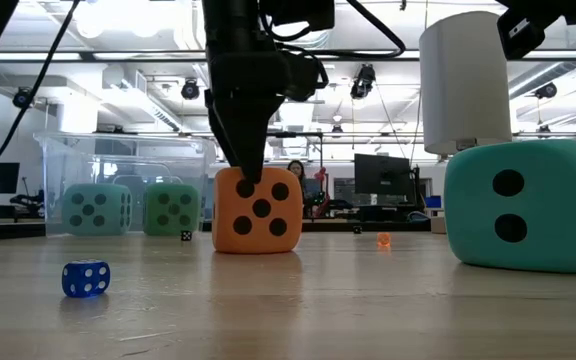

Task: Pick & Place Dice
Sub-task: Put the orange large dice into the transparent bin

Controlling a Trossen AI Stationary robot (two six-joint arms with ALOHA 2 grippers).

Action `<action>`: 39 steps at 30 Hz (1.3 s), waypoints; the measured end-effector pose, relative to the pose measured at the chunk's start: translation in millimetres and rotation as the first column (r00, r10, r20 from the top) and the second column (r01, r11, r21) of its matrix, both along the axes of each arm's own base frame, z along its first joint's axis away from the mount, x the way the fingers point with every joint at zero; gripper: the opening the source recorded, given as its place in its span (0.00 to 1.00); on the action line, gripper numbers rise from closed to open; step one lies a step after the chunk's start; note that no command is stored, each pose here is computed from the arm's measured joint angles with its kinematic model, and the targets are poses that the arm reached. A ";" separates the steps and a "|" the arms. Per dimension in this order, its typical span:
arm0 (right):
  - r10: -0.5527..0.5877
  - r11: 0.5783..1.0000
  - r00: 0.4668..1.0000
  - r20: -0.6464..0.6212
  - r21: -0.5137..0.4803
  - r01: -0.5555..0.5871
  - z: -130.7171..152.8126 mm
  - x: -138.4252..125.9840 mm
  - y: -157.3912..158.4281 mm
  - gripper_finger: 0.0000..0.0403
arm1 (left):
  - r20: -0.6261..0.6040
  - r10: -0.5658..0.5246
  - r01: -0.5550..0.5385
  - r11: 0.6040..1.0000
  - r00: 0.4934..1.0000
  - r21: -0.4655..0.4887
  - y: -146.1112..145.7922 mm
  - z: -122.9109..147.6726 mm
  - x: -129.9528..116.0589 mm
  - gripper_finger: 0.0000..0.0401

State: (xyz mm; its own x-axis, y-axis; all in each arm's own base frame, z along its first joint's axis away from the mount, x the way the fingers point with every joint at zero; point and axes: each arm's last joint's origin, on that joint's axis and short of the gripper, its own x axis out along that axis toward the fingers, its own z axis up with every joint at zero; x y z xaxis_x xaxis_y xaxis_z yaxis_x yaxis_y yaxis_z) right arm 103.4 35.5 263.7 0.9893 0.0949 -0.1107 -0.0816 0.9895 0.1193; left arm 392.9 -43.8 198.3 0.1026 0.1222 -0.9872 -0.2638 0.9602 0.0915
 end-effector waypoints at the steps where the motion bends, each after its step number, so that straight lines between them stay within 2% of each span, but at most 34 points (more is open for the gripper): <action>1: 0.000 1.000 1.000 0.000 0.000 0.000 0.0 0.0 0.0 0.02 | 0.000 0.009 -0.009 1.000 1.000 -0.001 0.0 -0.8 0.3 0.99; 6: 0.000 1.000 1.000 0.001 0.000 0.000 0.1 0.0 0.0 0.02 | -0.015 0.023 -0.023 1.000 1.000 0.000 -0.3 -8.3 2.8 1.00; 33: 0.000 1.000 1.000 0.000 0.000 0.000 0.1 0.0 0.0 0.02 | -0.003 0.016 -0.016 1.000 1.000 -0.012 -2.3 -9.3 4.0 0.99; 39: 0.000 1.000 1.000 0.000 0.000 0.000 0.1 0.0 0.0 0.02 | 0.000 0.016 -0.016 1.000 1.000 -0.012 -2.3 -9.3 4.3 0.94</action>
